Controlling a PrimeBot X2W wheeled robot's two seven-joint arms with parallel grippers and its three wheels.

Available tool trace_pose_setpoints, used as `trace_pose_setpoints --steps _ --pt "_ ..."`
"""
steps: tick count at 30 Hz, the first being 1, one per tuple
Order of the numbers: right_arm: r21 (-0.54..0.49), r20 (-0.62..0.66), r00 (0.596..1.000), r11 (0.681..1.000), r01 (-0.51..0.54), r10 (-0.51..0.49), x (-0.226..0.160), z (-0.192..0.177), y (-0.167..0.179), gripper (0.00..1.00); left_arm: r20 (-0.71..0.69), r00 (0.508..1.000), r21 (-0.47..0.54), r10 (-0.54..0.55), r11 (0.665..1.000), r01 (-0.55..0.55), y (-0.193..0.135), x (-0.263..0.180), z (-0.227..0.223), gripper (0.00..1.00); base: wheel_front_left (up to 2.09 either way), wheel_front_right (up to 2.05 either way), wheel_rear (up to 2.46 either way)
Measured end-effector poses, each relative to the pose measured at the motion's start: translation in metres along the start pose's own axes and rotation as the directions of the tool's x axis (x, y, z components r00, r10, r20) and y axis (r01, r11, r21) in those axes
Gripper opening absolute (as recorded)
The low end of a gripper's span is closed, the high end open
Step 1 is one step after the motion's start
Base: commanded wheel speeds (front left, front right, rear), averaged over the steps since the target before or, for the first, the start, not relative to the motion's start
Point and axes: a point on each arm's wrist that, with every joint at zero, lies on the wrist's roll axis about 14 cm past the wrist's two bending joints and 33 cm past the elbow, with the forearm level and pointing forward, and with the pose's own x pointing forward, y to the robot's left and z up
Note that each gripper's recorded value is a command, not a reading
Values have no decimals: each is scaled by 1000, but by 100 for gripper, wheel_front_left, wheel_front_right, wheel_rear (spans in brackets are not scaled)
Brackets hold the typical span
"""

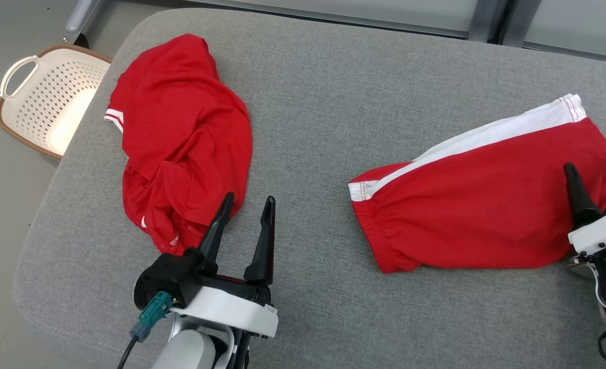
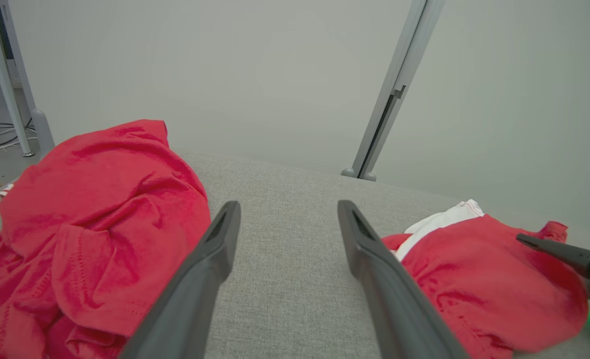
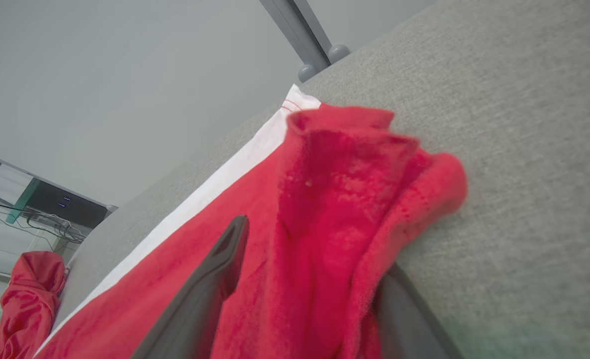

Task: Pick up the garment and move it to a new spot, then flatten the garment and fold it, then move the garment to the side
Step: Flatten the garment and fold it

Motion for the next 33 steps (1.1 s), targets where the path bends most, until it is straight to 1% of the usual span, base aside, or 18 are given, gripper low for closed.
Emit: trace_pose_setpoints --steps 4,5,6,7,10,17,22,25,28,30,31,33 --pt "-24 6 1000 999 23 -23 4 3 -4 100 -24 1000 0 -5 1000 5 -1 -1 -8 100 0 0 0" --pt "-26 10 1000 999 29 -29 4 5 -6 68 -25 1000 0 -6 1000 6 -1 -1 -8 100 0 0 0" --pt "-32 16 999 999 41 -41 4 6 -9 33 -24 1000 0 -6 1000 6 -1 -1 -8 100 0 0 0" --pt "-43 27 999 998 48 -47 5 9 -10 0 -22 1000 -1 -6 1000 6 -1 -1 -7 100 0 0 0" --pt "-64 67 995 995 81 -76 3 17 -16 0 -12 1000 -8 -6 1000 6 -1 -1 -4 100 0 0 0" --pt "-50 136 986 993 103 -96 -12 26 -17 0 12 999 -10 -38 999 38 -10 0 3 100 0 0 0" --pt "-30 228 961 986 166 -155 -38 41 -38 0 18 997 -9 -70 998 70 -18 -1 5 100 0 0 0" --pt "-3 281 932 972 237 -226 -60 49 -63 0 26 995 -8 -94 996 94 -25 0 6 100 0 0 0" --pt "28 320 896 948 316 -308 -88 54 -91 0 32 992 -9 -120 993 120 -34 1 8 100 0 0 0" --pt "43 337 867 926 375 -366 -108 56 -112 0 31 990 -12 -136 991 136 -39 0 7 100 0 0 0" --pt "78 349 833 899 431 -430 -130 56 -133 0 29 988 -13 -154 988 155 -44 -1 6 100 0 0 0" --pt "121 375 792 872 474 -482 -151 61 -151 0 32 984 -15 -176 984 176 -51 -1 7 100 0 0 0"
